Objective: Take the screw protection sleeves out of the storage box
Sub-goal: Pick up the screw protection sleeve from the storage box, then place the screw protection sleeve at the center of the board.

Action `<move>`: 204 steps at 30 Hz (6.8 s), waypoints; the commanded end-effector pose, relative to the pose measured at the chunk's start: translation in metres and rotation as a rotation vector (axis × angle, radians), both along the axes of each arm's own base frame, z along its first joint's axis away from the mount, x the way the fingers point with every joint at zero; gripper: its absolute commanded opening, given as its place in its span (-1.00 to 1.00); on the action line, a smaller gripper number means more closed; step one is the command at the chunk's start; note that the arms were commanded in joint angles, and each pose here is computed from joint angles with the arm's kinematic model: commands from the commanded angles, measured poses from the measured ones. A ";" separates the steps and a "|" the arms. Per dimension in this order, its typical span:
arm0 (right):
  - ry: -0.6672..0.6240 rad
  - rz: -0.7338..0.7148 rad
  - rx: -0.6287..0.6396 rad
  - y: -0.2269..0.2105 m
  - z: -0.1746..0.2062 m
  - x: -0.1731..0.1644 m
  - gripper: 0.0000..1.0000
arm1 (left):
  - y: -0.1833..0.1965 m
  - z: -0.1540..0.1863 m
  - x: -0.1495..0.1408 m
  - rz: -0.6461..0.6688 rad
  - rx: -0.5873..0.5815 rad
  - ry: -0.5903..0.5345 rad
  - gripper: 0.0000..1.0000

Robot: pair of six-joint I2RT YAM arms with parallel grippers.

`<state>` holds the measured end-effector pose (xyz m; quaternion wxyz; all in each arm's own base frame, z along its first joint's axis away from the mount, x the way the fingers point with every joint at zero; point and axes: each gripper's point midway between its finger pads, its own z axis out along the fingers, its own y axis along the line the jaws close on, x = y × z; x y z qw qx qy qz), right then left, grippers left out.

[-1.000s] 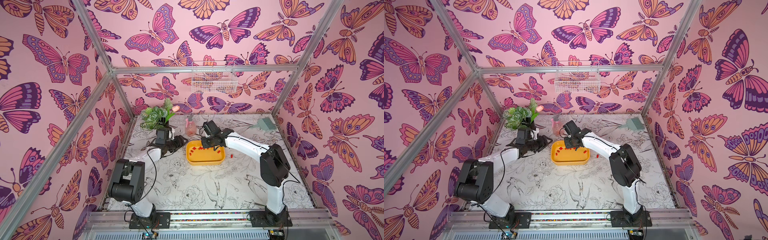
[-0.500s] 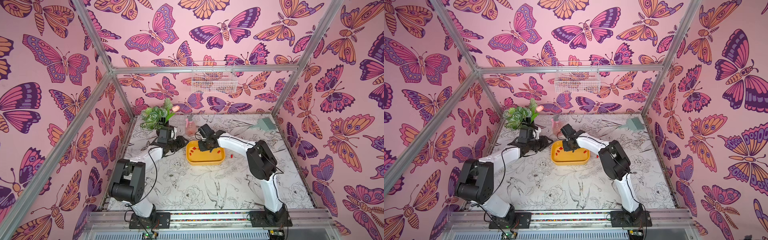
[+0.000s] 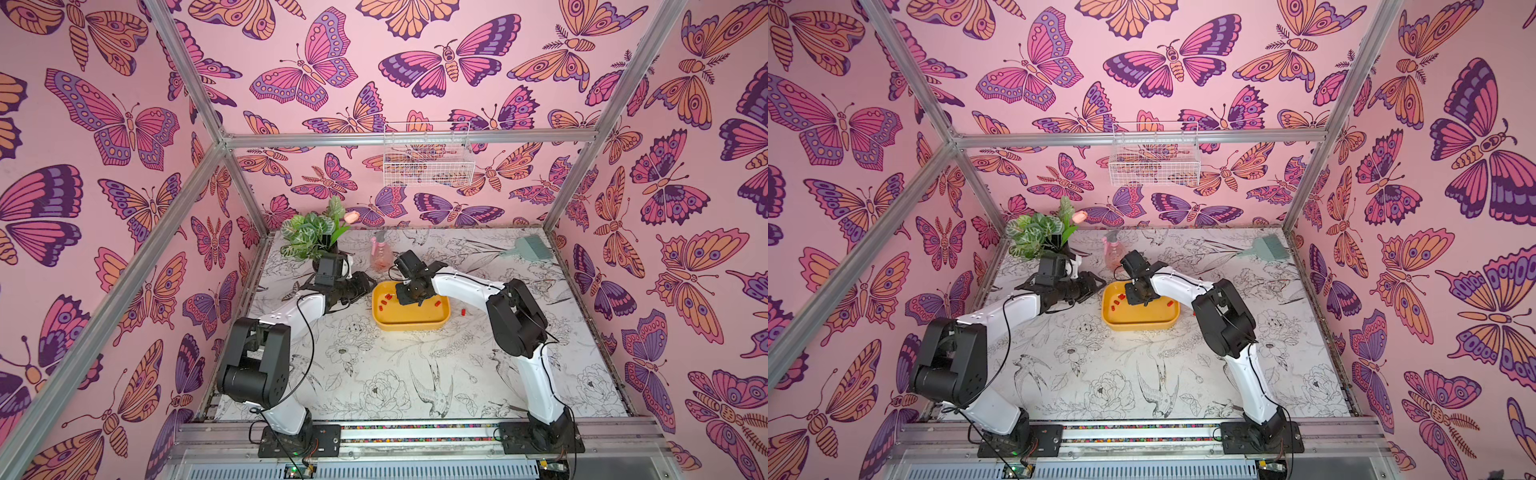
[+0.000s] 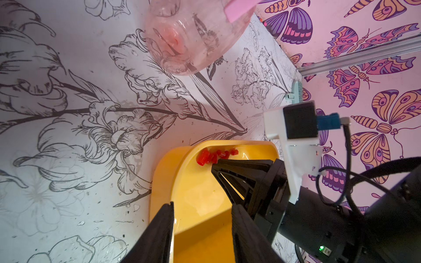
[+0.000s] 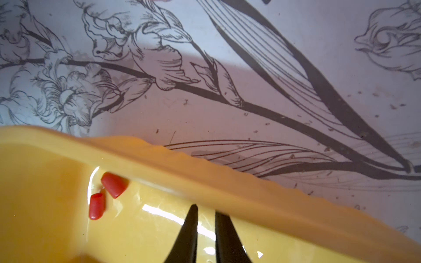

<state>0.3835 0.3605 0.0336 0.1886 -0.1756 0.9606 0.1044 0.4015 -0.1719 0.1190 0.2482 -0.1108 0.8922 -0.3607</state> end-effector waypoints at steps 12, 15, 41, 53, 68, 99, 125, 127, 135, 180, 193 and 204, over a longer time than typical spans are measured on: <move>0.016 -0.059 -0.029 -0.013 -0.007 0.007 -0.41 | -0.002 -0.002 0.001 -0.011 0.022 0.002 -0.05; 0.004 -0.052 -0.014 -0.013 -0.002 0.007 -0.34 | -0.002 -0.002 0.001 -0.012 0.023 -0.001 -0.04; 0.019 -0.068 -0.037 -0.012 -0.015 0.014 -0.53 | -0.002 -0.002 0.001 -0.014 0.024 0.002 -0.03; 0.024 -0.067 -0.046 -0.015 -0.013 0.013 -0.78 | -0.004 -0.004 0.001 -0.015 0.019 0.012 -0.02; -0.087 -0.027 0.074 -0.016 0.060 0.004 -0.83 | -0.004 -0.005 0.002 -0.017 0.018 0.015 -0.02; -0.111 -0.152 0.080 -0.162 0.119 -0.058 -0.84 | -0.006 -0.006 0.002 -0.027 0.014 0.017 -0.02; 0.051 -0.242 0.051 -0.205 0.042 -0.055 -0.85 | -0.007 -0.007 0.002 -0.025 0.014 0.024 -0.02; 0.067 -0.239 0.044 -0.204 0.035 -0.055 -0.86 | -0.007 -0.007 0.002 -0.027 0.014 0.022 -0.01; 0.102 -0.231 0.035 -0.201 0.022 -0.054 -0.86 | -0.007 -0.007 0.002 -0.026 0.014 0.025 -0.01; 0.197 -0.273 -0.003 -0.214 -0.008 -0.047 -0.60 | -0.008 -0.007 0.001 -0.029 0.013 0.027 -0.01; 0.082 -0.292 0.067 -0.214 0.049 -0.046 -0.41 | -0.008 -0.008 0.002 -0.029 0.015 0.028 -0.01; -0.111 -0.219 0.193 -0.180 0.129 -0.048 -0.33 | -0.009 -0.007 0.002 -0.036 0.016 0.023 -0.01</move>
